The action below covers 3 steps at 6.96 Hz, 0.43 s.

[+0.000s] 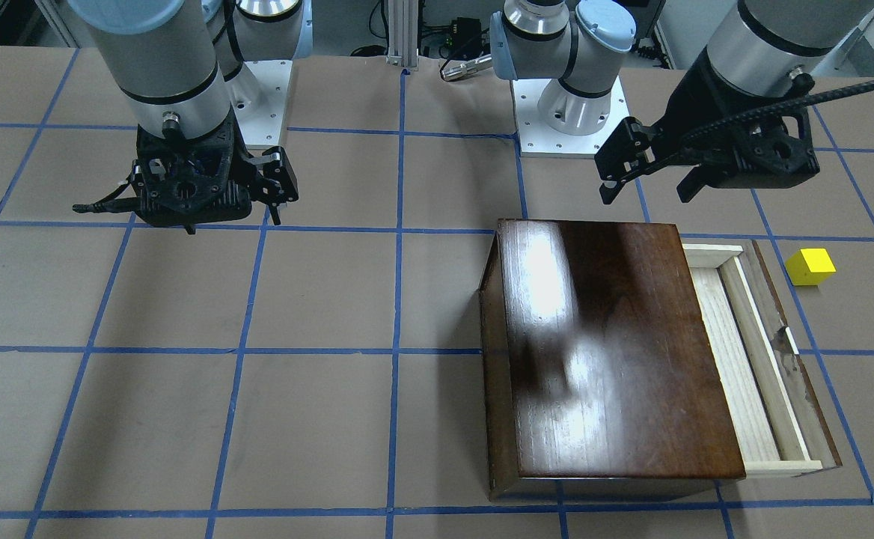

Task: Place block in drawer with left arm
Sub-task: 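Release the handle and raise the left gripper over the cabinet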

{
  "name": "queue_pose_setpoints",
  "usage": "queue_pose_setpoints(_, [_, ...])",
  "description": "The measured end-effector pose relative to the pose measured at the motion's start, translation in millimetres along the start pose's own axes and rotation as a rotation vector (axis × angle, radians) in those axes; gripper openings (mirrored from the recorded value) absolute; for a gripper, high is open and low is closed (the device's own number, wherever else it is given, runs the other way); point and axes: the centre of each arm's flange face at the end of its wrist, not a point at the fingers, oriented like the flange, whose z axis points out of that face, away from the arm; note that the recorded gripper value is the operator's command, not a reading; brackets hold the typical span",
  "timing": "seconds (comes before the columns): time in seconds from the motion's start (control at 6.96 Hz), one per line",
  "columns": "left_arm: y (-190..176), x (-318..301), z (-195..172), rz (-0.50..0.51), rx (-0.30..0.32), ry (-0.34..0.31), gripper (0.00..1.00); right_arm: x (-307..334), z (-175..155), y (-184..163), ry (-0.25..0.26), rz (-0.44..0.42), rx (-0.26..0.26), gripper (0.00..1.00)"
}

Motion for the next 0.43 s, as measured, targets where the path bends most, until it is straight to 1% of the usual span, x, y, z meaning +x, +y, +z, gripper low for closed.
queue_pose_setpoints(0.29, [4,21,13,0.049,0.081,-0.015,1.0,0,0,0,0.0,0.0,0.0,1.0])
queue_pose_setpoints(0.43, [5,25,15,0.059,0.101,-0.022,1.0,0,0,0,0.0,0.0,0.0,1.0])
